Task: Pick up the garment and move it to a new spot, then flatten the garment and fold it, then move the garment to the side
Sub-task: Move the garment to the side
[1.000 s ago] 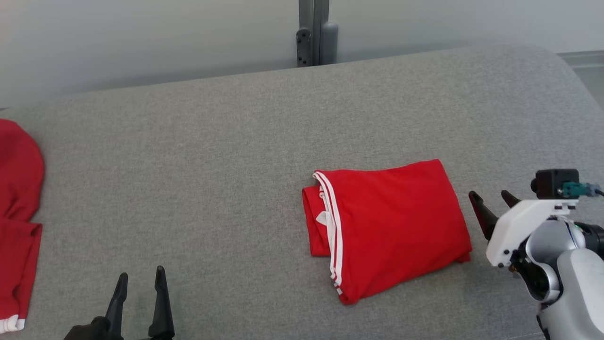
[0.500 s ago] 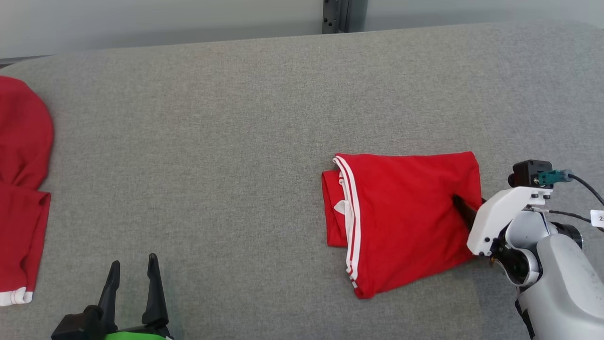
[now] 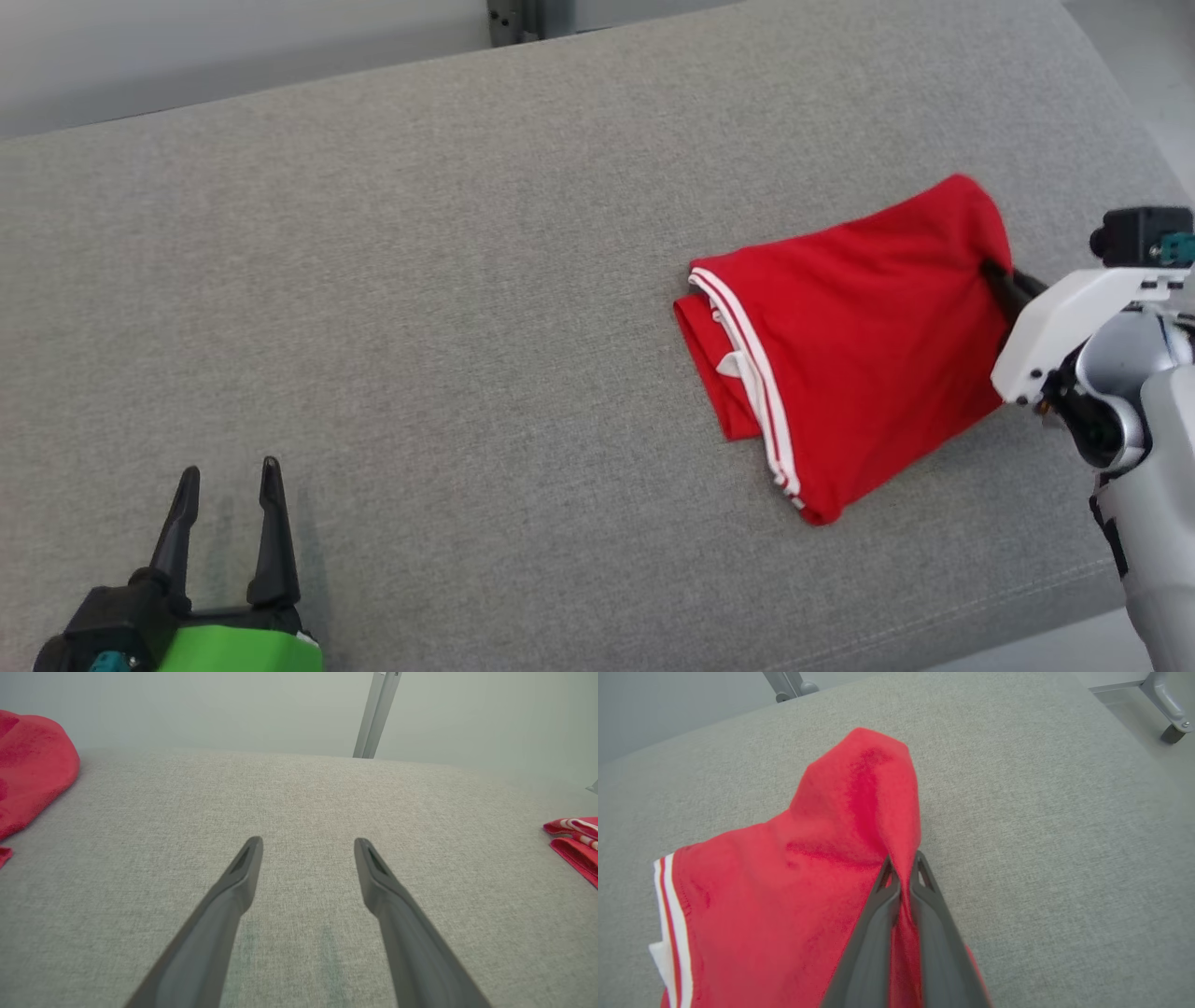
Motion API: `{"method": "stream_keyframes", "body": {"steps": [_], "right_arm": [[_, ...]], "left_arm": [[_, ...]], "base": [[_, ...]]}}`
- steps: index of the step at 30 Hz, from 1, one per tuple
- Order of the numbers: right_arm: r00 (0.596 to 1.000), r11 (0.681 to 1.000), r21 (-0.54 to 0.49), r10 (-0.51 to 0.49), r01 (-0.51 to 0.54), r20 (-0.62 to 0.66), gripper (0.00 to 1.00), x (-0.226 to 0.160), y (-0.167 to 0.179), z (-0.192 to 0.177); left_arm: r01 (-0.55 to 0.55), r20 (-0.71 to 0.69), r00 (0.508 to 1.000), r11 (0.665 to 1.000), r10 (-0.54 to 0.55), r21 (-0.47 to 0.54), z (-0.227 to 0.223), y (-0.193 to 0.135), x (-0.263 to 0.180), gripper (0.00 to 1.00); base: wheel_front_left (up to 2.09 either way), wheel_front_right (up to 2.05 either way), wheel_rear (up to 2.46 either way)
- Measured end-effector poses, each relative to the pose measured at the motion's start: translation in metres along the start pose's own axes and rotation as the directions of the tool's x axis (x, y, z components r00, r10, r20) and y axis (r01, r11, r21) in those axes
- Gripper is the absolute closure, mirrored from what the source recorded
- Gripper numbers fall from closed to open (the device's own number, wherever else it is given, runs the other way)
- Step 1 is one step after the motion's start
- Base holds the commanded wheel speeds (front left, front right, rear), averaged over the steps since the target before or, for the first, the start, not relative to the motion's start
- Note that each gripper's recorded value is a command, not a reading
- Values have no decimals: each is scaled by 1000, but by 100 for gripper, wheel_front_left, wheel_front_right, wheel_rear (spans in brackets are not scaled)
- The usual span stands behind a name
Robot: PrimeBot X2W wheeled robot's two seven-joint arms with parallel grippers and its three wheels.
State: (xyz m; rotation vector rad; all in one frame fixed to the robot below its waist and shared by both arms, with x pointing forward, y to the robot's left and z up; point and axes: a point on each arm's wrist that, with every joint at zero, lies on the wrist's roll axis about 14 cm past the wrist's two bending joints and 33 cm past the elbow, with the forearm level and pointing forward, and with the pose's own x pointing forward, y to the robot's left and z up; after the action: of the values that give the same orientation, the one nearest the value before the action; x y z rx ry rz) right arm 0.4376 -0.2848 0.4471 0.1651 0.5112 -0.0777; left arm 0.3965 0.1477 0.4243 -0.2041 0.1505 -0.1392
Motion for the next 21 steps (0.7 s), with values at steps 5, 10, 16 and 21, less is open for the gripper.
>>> {"method": "stream_keyframes", "body": {"steps": [5, 10, 16, 21], "right_arm": [[989, 991, -29, -126, 128, 73, 100, 9, -42, 29], [948, 955, -28, -291, 297, 130, 100, 14, -102, 55], [869, 870, -74, -475, 488, 141, 0, 19, -164, 64], [846, 833, -183, -480, 523, 231, 0, 37, -157, 70]], "left_arm": [[89, -5, 996, 996, -88, 29, -5, -14, 33, 0], [133, -43, 990, 991, -132, 25, -24, -20, 53, 0], [97, -108, 990, 995, -93, 30, -51, 2, 58, 0], [47, -119, 992, 999, -44, 24, -56, 17, 55, 0]], "base": [[0, 0, 0], [0, 0, 0], [0, 0, 0], [0, 0, 0]]}}
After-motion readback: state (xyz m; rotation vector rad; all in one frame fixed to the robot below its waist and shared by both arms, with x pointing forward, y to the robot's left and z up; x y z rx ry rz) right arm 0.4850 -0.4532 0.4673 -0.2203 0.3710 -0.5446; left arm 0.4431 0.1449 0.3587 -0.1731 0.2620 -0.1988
